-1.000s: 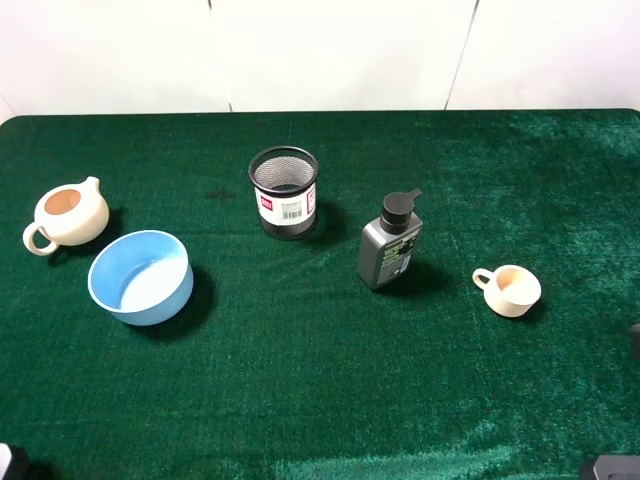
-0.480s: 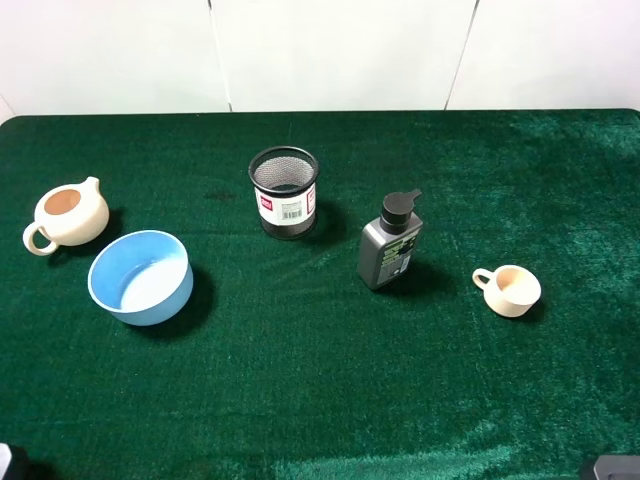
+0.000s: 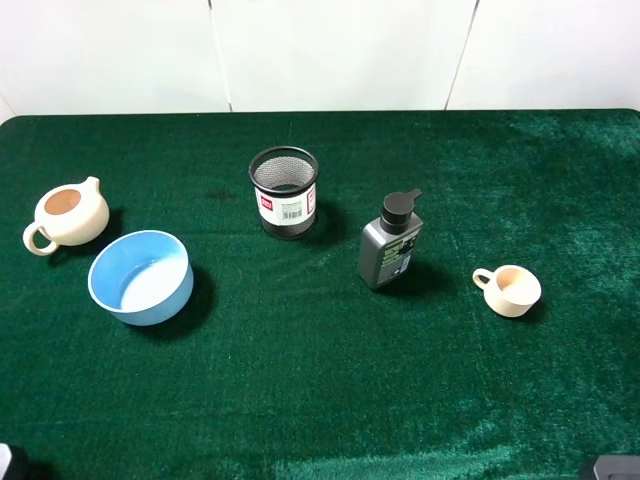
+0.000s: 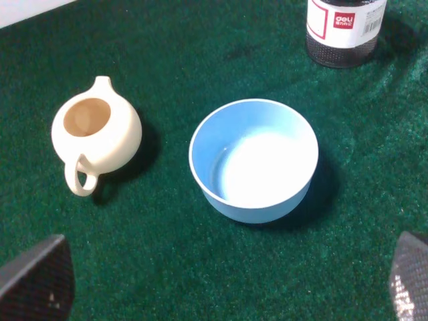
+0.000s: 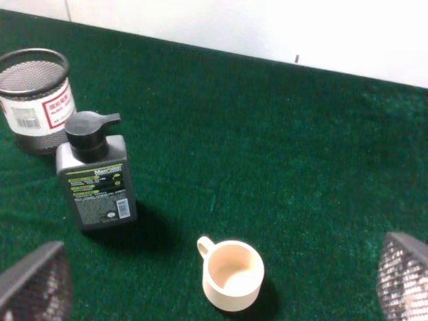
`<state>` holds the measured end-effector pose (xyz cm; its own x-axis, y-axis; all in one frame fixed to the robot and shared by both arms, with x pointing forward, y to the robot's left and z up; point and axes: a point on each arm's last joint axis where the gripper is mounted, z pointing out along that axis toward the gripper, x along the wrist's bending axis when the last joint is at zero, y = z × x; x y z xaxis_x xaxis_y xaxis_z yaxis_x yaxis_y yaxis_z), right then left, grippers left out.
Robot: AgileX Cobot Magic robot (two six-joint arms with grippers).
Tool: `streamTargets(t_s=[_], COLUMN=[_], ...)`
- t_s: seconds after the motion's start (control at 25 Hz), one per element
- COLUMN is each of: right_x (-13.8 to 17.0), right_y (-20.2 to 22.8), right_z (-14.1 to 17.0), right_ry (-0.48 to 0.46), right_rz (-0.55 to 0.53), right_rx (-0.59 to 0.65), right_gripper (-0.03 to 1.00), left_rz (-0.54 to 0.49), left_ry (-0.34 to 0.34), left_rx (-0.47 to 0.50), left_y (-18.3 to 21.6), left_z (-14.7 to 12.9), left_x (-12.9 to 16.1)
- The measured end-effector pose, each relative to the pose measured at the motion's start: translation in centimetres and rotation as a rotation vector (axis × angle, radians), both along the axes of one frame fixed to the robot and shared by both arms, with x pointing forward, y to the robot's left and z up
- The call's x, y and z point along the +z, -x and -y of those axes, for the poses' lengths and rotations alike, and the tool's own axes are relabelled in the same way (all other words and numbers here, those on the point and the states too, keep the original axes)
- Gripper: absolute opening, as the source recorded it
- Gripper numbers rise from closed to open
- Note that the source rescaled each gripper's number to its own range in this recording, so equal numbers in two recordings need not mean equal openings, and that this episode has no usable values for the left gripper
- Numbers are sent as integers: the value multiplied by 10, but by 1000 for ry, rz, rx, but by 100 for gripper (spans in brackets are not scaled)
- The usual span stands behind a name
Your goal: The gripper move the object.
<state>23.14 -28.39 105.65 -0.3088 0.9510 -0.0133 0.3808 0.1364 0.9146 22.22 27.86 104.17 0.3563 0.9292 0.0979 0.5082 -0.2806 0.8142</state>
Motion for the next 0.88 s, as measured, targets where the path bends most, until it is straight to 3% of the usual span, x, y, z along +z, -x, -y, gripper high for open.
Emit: streamTargets(t_s=[0.88], right_x=[0], right_y=[0], right_z=[0], right_ry=[-11], right_rz=[-4], right_rx=[-10], right_gripper=[100], left_rz=[0], left_ry=[0], left_rx=[0], left_y=[0], left_z=[0], left_x=[0])
